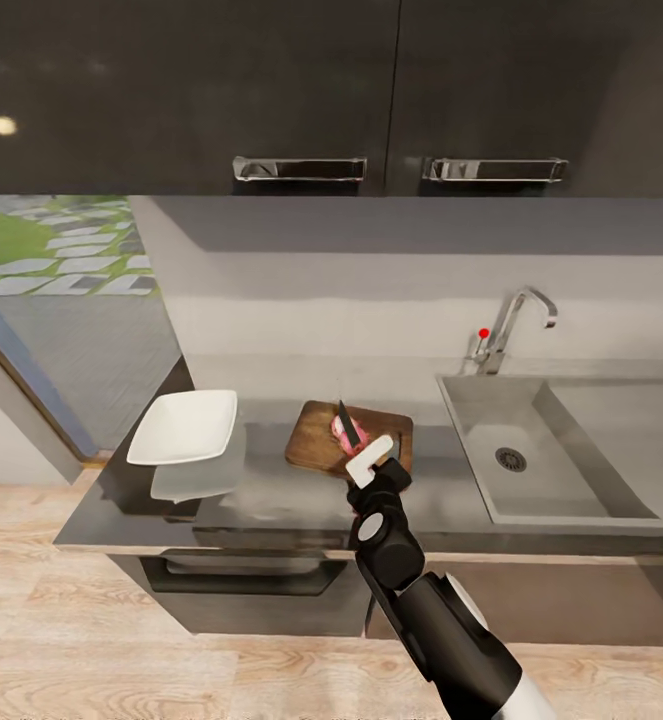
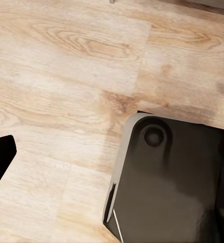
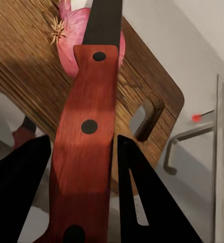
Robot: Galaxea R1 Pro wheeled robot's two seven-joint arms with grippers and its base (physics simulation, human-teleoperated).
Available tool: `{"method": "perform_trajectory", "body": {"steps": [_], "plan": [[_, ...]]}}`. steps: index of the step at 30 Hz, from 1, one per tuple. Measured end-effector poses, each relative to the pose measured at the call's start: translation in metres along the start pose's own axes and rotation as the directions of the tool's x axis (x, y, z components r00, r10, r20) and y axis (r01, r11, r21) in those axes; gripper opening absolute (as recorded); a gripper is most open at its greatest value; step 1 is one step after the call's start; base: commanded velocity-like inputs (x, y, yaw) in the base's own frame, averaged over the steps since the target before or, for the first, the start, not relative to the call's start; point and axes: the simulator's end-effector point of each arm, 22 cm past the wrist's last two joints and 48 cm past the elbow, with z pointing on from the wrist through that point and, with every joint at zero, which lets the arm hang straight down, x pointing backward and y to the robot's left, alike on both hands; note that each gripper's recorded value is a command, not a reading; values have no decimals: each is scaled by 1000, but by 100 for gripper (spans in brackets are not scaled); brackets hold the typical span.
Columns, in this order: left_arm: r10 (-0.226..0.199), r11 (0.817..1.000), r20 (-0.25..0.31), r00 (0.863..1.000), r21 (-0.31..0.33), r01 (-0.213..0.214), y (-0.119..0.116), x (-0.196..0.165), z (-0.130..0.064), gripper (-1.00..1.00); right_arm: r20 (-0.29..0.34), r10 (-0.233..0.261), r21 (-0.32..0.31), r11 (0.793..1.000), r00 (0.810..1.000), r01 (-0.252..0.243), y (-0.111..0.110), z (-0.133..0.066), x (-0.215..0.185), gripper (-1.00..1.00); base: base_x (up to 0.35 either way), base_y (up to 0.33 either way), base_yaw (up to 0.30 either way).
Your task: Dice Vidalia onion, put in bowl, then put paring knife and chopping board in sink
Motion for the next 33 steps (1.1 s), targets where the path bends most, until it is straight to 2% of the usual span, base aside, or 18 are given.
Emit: {"method": "perform_trajectory", "body": {"steps": [33], "plan": [[4,1000,-19,1000,-3,-4,2,6,-3,100,-14,2,-17,1000,1000,-2,8,6,7,-100,0,0,0]]}}
